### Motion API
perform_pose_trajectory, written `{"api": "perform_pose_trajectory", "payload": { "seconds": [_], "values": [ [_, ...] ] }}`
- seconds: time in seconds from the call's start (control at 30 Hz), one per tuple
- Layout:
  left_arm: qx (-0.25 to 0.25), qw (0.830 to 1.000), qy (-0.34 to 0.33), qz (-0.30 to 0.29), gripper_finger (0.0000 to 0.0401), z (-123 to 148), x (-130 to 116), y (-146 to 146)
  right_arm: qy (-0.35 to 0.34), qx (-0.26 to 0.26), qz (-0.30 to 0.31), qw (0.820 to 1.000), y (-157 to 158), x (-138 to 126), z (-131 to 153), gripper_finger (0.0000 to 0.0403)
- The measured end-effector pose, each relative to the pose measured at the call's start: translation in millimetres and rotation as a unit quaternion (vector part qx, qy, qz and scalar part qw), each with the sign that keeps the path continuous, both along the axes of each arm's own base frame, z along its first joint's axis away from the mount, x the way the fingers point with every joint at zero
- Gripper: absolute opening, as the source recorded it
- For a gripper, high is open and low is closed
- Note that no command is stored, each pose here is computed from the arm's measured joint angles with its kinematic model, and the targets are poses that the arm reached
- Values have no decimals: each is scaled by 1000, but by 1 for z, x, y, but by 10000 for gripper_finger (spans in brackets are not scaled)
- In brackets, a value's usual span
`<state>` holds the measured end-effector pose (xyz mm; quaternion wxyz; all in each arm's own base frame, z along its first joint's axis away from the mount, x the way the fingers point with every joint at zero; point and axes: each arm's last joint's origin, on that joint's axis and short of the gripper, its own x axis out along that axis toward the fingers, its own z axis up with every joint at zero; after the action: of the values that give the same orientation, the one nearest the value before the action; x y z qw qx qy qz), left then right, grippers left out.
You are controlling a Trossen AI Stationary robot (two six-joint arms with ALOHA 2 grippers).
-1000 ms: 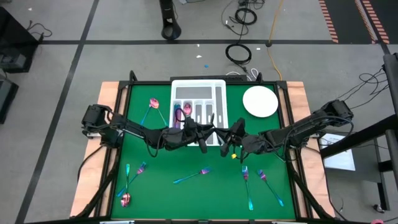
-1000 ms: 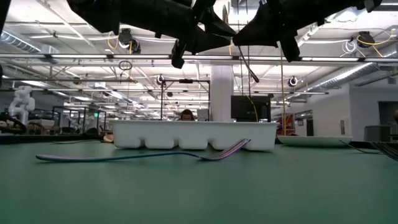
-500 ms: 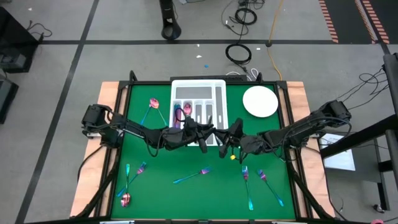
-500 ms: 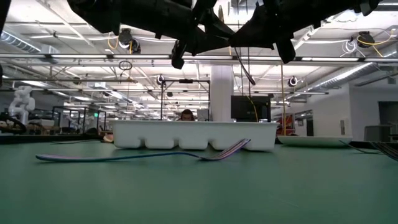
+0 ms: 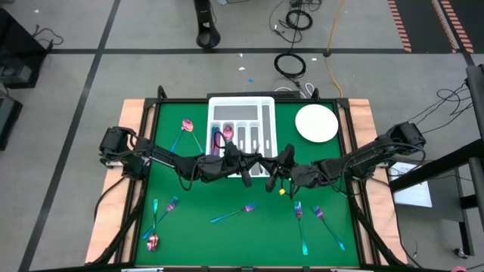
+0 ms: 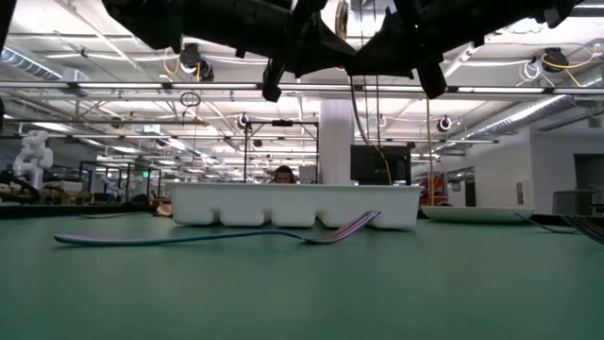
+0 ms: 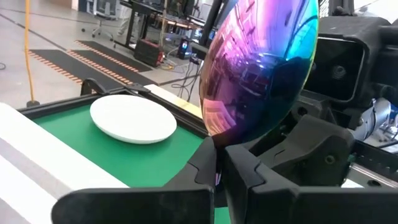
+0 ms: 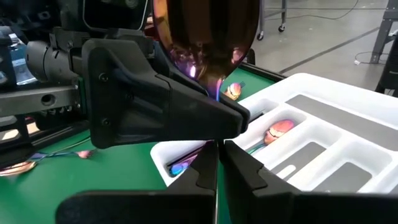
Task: Sort silverware
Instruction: Put the blue spoon into the silverware tray
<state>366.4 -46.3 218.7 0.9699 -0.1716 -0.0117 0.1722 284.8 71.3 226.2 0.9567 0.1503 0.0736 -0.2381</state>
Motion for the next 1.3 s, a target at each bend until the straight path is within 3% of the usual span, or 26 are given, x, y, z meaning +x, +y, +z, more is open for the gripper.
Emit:
{"api": "perform_pose_trajectory", "payload": {
  "seconds": [0.23,0.5,0.7,0.9,1.1,1.2,1.3],
  "values": [
    [3,1000,4,0,4,0,0,0,-1,-6,-1,1000,0,0,1,17],
    [10,1000,20,3,2,-3,0,1,18,-41,13,999,2,-5,5,73],
    [10,998,57,-10,2,-9,-2,4,49,-44,41,997,3,-25,19,117],
    [-3,997,43,-61,1,11,-9,8,78,-16,103,991,4,-56,36,129],
    [-108,984,-5,-140,1,52,-28,52,99,2,120,988,4,-86,45,126],
    [-192,972,37,-131,1,51,-40,83,120,4,128,984,5,-96,45,126],
    [-285,949,88,-101,1,44,-55,113,139,1,134,981,7,-102,43,126]
  ]
}}
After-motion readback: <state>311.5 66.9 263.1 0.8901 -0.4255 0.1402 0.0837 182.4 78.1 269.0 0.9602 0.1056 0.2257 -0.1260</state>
